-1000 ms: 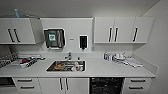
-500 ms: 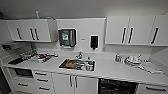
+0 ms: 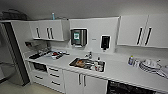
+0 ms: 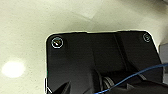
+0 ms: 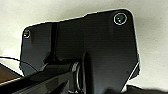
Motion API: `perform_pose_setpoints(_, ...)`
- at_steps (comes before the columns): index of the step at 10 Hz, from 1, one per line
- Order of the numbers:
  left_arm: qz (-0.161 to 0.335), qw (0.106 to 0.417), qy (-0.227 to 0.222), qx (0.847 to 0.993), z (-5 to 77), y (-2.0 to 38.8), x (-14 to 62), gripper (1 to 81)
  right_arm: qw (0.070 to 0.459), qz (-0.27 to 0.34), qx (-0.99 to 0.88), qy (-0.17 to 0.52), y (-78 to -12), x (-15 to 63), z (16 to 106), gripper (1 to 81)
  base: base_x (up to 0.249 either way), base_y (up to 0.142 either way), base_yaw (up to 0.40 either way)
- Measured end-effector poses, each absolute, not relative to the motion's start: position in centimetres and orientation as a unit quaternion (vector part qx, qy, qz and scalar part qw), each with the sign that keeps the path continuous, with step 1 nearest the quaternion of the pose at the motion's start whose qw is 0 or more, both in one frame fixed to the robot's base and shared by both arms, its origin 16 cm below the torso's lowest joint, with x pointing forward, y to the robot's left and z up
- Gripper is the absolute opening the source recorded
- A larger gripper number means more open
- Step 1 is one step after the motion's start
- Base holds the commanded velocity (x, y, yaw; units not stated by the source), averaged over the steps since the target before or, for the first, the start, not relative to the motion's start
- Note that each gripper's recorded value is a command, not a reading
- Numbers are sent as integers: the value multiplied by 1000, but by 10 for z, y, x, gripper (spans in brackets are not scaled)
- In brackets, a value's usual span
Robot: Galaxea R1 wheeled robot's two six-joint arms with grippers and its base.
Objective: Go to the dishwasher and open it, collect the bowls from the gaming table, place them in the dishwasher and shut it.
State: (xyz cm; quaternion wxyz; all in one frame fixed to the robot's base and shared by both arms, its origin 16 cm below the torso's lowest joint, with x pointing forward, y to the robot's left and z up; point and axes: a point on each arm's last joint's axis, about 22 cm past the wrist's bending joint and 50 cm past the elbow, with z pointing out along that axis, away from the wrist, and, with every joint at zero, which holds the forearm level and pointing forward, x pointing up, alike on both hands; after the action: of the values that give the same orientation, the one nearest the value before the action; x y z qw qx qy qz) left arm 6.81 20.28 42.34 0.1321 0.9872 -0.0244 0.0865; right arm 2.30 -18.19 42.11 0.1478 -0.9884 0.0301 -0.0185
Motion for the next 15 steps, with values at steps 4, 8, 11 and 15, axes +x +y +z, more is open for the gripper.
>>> perform_pose_setpoints(4,86,133,-25,987,424,200,69,811,153,-20,-987,30,-177,26,422,811,0,0,347)
perform_pose_setpoints(8,88,128,-26,988,424,208,74,811,186,-22,-982,26,-160,26,430,811,0,0,348)
perform_pose_setpoints(11,89,122,-27,988,423,219,75,811,206,-27,-978,28,-155,23,436,811,0,0,349)
perform_pose_setpoints(15,89,124,-26,988,424,215,75,811,191,-27,-981,32,-173,16,432,811,0,0,349)
